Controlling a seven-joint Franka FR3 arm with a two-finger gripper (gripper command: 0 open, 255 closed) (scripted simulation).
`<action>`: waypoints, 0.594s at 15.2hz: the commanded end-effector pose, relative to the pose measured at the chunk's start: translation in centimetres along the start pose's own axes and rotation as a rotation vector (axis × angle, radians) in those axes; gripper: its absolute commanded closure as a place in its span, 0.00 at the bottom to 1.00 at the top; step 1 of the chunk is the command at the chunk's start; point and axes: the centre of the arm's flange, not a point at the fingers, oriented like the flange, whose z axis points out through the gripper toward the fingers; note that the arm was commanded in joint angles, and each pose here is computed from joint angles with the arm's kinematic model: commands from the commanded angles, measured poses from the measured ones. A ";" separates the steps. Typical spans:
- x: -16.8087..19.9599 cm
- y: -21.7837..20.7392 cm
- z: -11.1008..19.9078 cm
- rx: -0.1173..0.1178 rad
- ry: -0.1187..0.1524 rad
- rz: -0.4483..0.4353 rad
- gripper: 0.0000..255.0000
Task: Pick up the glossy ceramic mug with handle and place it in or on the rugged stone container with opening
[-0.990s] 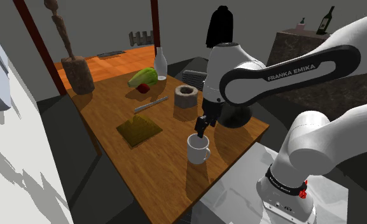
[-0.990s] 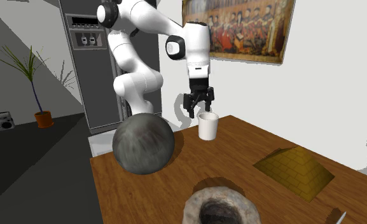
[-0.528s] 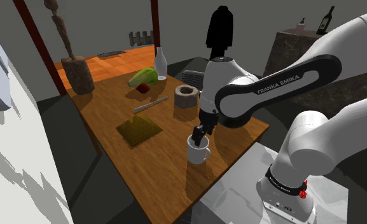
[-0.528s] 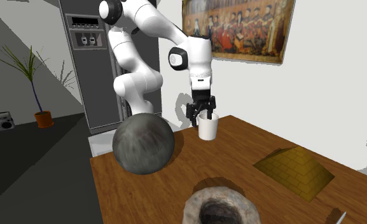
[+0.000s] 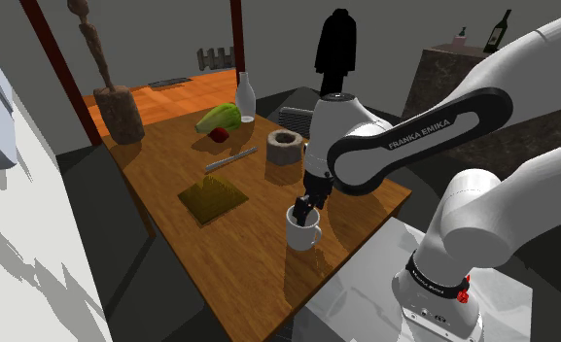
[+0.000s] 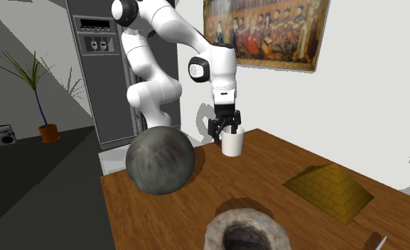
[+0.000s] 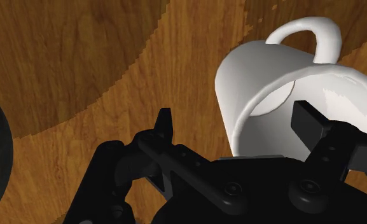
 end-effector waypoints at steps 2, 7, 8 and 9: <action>0.0 0.0 0.0 0.000 0.000 0.000 1.00; 0.0 0.0 0.0 0.000 0.000 0.000 1.00; 0.0 0.0 0.0 0.000 0.000 0.000 1.00; 0.0 0.0 0.0 0.000 0.000 0.000 1.00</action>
